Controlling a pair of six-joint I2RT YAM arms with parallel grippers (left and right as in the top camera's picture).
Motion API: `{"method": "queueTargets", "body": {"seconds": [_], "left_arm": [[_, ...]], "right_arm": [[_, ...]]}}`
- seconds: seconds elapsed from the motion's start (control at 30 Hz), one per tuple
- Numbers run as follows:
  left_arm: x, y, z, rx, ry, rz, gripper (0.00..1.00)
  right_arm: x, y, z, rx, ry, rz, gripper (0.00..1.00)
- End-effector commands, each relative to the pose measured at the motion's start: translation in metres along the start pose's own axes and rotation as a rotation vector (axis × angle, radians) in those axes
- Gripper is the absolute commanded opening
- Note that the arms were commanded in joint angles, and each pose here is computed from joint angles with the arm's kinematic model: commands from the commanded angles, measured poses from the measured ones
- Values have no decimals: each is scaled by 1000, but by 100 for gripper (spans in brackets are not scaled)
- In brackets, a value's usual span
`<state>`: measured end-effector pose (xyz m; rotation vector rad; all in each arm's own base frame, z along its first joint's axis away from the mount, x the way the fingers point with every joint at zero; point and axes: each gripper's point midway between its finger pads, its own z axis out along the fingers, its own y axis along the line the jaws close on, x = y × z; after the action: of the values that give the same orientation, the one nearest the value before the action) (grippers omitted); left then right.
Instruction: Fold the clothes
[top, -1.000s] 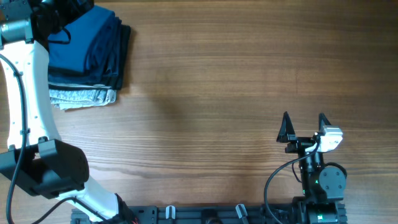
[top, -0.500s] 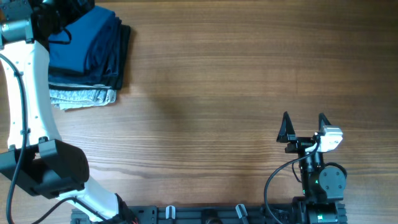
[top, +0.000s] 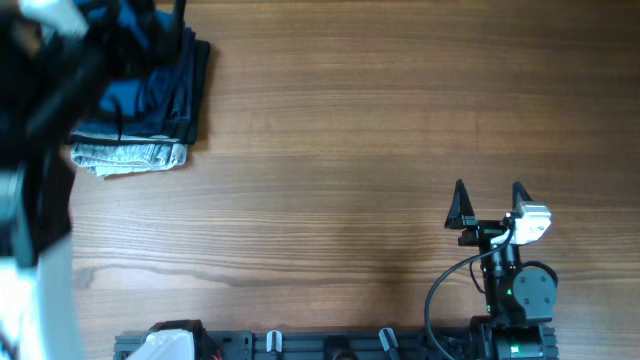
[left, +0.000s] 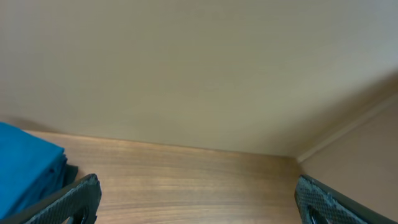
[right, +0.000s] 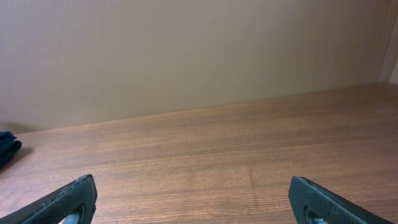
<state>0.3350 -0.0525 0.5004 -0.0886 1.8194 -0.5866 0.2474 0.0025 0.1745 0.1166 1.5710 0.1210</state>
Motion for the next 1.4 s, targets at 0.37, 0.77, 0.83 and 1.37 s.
{"method": "queueTargets", "body": {"seconds": [0.37,0.77,0.83,1.37], "left_arm": [[231,79,-50,-135,180,-82,100],[288,138,-23,-140,-166,38,100],[295,144,-22,-151,-184,40,100],[315,171,-25,-256,-228,202,100]], "right_arm": [[-1,5,0,-24,-5,-18,100],[-1,5,0,-24,-5,-18,100],[-1,5,0,-24,-5,-18,100],[-1,5,0,-24,-6,-18,100]]}}
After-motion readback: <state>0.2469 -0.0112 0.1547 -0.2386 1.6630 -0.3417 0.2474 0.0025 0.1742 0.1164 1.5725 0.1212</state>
